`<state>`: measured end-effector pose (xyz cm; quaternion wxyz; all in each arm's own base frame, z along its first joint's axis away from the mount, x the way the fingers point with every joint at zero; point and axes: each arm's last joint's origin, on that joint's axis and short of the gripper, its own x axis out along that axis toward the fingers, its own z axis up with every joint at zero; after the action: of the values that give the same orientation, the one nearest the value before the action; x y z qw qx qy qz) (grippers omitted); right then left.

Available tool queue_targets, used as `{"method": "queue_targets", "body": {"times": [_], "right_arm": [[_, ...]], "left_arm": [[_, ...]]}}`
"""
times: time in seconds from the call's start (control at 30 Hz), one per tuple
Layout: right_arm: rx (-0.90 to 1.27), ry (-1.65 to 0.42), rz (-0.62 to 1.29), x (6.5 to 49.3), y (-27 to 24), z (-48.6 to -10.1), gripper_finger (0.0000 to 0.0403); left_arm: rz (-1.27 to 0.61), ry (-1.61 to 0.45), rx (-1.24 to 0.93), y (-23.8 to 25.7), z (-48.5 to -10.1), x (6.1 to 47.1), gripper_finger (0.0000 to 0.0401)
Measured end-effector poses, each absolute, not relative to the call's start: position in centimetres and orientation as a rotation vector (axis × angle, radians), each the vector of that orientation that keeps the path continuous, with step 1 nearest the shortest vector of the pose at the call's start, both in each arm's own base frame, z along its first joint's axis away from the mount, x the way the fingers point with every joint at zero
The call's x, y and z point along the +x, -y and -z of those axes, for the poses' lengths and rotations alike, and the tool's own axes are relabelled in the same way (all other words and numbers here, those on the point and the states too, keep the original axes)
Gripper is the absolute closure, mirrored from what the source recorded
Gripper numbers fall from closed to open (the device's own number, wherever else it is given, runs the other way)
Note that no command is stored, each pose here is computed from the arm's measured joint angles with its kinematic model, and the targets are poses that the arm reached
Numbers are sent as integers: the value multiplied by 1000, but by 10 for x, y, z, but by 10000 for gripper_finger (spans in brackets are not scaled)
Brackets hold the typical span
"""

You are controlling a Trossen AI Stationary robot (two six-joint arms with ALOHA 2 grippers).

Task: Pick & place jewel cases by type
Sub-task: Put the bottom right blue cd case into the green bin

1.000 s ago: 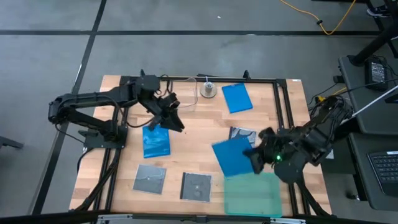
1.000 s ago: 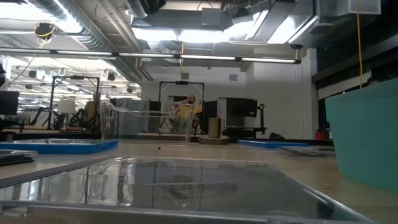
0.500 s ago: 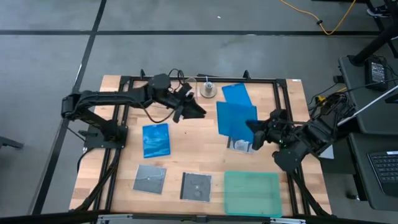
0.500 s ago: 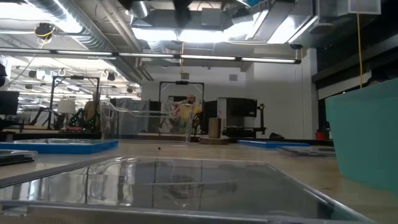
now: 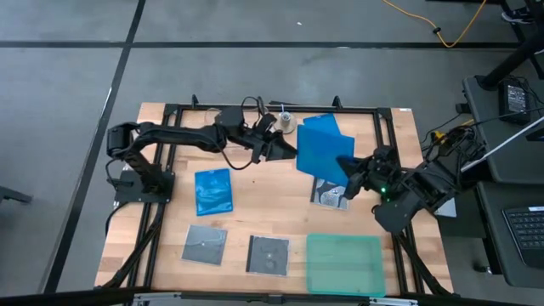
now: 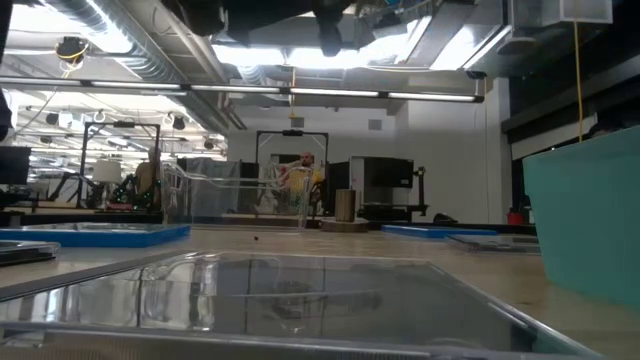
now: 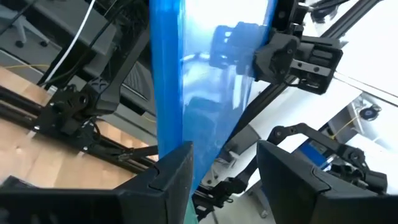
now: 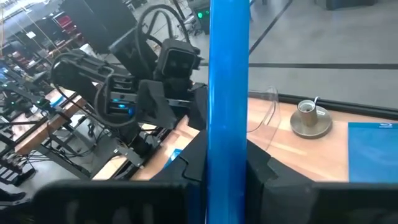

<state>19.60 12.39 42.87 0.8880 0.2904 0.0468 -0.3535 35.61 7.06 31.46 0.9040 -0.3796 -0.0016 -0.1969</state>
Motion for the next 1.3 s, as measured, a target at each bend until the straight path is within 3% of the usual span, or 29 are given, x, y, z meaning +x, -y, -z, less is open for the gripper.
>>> {"method": "queue_targets", "body": {"times": [0.3,0.7,1.3], "right_arm": [[597,-88,723,199,-125,-431,352],[587,-61,651,189,-121,-449,351],[510,-100,646,218,-105,-455,351]], "left_arm": [[418,19,-789,-72,-314,358,232],[416,61,-740,-96,-342,329,232],[383,76,-731,-86,-340,334,232]]}}
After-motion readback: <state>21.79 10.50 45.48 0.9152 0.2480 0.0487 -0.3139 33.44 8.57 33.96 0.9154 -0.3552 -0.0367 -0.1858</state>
